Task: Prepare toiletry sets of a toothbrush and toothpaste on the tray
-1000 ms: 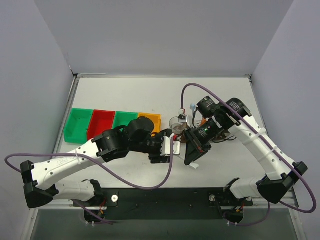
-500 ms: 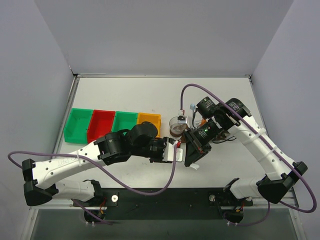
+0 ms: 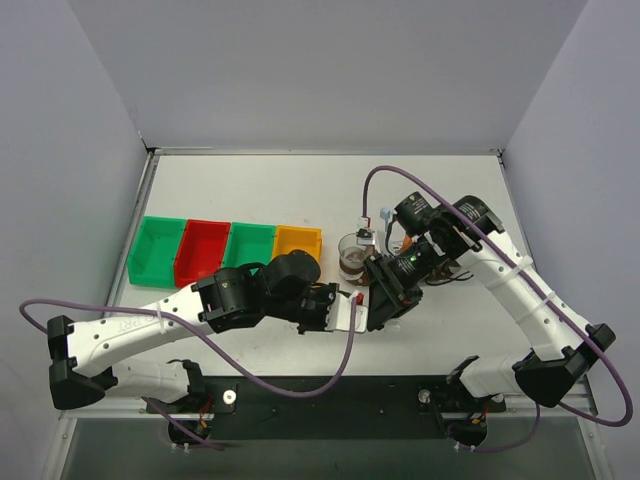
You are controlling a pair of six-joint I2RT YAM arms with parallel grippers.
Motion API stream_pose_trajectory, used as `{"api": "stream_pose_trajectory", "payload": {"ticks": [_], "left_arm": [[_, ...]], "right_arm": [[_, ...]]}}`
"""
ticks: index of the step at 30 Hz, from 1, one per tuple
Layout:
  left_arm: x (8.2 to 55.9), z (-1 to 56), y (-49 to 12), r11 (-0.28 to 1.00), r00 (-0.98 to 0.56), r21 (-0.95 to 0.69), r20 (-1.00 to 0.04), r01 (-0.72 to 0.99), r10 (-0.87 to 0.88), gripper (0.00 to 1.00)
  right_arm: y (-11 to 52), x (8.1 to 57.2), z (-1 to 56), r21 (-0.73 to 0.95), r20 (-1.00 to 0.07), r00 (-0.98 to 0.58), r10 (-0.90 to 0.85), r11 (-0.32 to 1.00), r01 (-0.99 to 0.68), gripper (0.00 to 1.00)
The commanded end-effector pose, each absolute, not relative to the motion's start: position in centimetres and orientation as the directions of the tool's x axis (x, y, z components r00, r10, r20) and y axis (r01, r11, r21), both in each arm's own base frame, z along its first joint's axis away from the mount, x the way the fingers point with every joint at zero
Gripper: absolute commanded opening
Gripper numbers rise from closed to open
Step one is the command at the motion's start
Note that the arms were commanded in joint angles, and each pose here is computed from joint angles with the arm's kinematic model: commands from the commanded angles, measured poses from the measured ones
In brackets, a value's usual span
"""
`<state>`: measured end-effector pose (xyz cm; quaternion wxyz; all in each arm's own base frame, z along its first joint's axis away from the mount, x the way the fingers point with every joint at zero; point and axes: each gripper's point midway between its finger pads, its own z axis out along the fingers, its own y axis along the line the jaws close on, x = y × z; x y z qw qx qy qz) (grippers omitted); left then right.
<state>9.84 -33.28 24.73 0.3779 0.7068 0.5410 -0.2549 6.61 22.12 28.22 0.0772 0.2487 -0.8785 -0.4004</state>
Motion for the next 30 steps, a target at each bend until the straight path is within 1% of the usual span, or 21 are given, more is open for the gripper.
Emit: {"api": "stream_pose_trajectory", "payload": {"ticks": [1, 2, 3, 4, 5, 6, 8, 10, 11, 12, 13, 14, 16, 17, 18, 20, 22, 26, 28, 29, 30], "left_arm": [[10.1, 25.6, -33.8, -0.061, 0.196, 0.195, -0.812, 0.979, 0.549, 0.00], [9.5, 25.4, -33.8, -0.083, 0.179, 0.160, -0.819, 0.984, 0.546, 0.00], [9.6, 25.1, -33.5, -0.076, 0.151, 0.131, -0.818, 0.989, 0.555, 0.00], [9.2, 24.6, -33.1, -0.069, 0.106, 0.081, -0.815, 0.994, 0.570, 0.00], [8.5, 24.5, -33.1, -0.092, 0.077, 0.030, -0.820, 0.995, 0.567, 0.00], [8.7, 24.3, -32.8, -0.066, 0.021, -0.021, -0.818, 0.998, 0.575, 0.00], [8.5, 24.0, -32.2, -0.056, -0.045, -0.096, -0.808, 0.994, 0.587, 0.00], [8.4, 24.1, -31.4, -0.043, -0.126, -0.186, -0.798, 0.982, 0.590, 0.00], [8.3, 24.2, -31.3, -0.042, -0.146, -0.210, -0.796, 0.977, 0.588, 0.00], [7.7, 24.6, -31.1, -0.056, -0.180, -0.260, -0.793, 0.964, 0.582, 0.00], [7.8, 24.5, -30.7, -0.044, -0.210, -0.290, -0.782, 0.956, 0.586, 0.00], [7.5, 24.7, -30.6, -0.050, -0.227, -0.315, -0.777, 0.948, 0.587, 0.00], [6.8, 24.8, -30.2, -0.059, -0.286, -0.398, -0.748, 0.916, 0.599, 0.00], [6.5, 24.8, -30.1, -0.062, -0.305, -0.423, -0.739, 0.904, 0.601, 0.00], [5.8, 25.1, -30.0, -0.079, -0.334, -0.470, -0.725, 0.879, 0.602, 0.00], [5.5, 25.3, -29.9, -0.084, -0.369, -0.515, -0.709, 0.853, 0.602, 0.00], [4.9, 25.7, -29.8, -0.101, -0.406, -0.570, -0.687, 0.815, 0.603, 0.00], [4.0, 26.6, -30.0, -0.120, -0.479, -0.665, -0.638, 0.737, 0.603, 0.00], [3.4, 27.0, -30.2, -0.158, -0.499, -0.703, -0.627, 0.693, 0.599, 0.00], [3.3, 27.2, -30.3, -0.150, -0.522, -0.726, -0.606, 0.671, 0.600, 0.00], [3.1, 27.5, -30.4, -0.178, -0.521, -0.732, -0.613, 0.658, 0.594, 0.00]], "right_arm": [[21.3, 6.6, 29.3, 0.751, -0.069, -0.891, -0.449, 0.565, -0.343, 0.35], [21.2, 7.3, 29.4, 0.749, -0.090, -0.903, -0.420, 0.570, -0.339, 0.39], [21.2, 8.1, 29.9, 0.753, -0.142, -0.914, -0.380, 0.558, -0.349, 0.45], [20.7, 9.6, 30.2, 0.754, -0.172, -0.935, -0.310, 0.569, -0.328, 0.47], [20.4, 10.7, 30.3, 0.748, -0.210, -0.939, -0.272, 0.573, -0.333, 0.48], [19.9, 11.2, 30.6, 0.741, -0.250, -0.938, -0.238, 0.577, -0.344, 0.50], [19.0, 13.1, 30.6, 0.728, -0.306, -0.938, -0.162, 0.595, -0.340, 0.50], [18.4, 13.8, 31.0, 0.716, -0.367, -0.922, -0.120, 0.597, -0.362, 0.51], [18.0, 14.5, 31.6, 0.697, -0.438, -0.894, -0.090, 0.595, -0.401, 0.51], [17.9, 14.8, 31.2, 0.686, -0.461, -0.883, -0.087, 0.597, -0.417, 0.52], [17.9, 14.9, 31.5, 0.676, -0.497, -0.863, -0.089, 0.584, -0.450, 0.52], [18.0, 14.9, 32.1, 0.656, -0.557, -0.826, -0.093, 0.561, -0.505, 0.52], [18.2, 14.8, 32.3, 0.628, -0.619, -0.778, -0.108, 0.527, -0.573, 0.52], [18.3, 14.8, 33.0, 0.595, -0.676, -0.729, -0.111, 0.500, -0.629, 0.52], [18.4, 14.6, 33.1, 0.578, -0.697, -0.707, -0.118, 0.491, -0.652, 0.52], [18.3, 14.5, 33.5, 0.519, -0.754, -0.642, -0.139, 0.474, -0.712, 0.53], [18.5, 14.0, 33.7, 0.488, -0.779, -0.604, -0.169, 0.441, -0.753, 0.53], [19.9, 12.4, 33.4, 0.493, -0.775, -0.587, -0.235, 0.358, -0.793, 0.53], [20.8, 11.0, 33.0, 0.489, -0.769, -0.572, -0.286, 0.312, -0.814, 0.53], [21.0, 10.5, 32.9, 0.491, -0.766, -0.568, -0.301, 0.296, -0.819, 0.53], [21.1, 10.1, 32.7, 0.495, -0.762, -0.568, -0.310, 0.286, -0.820, 0.53]]}}
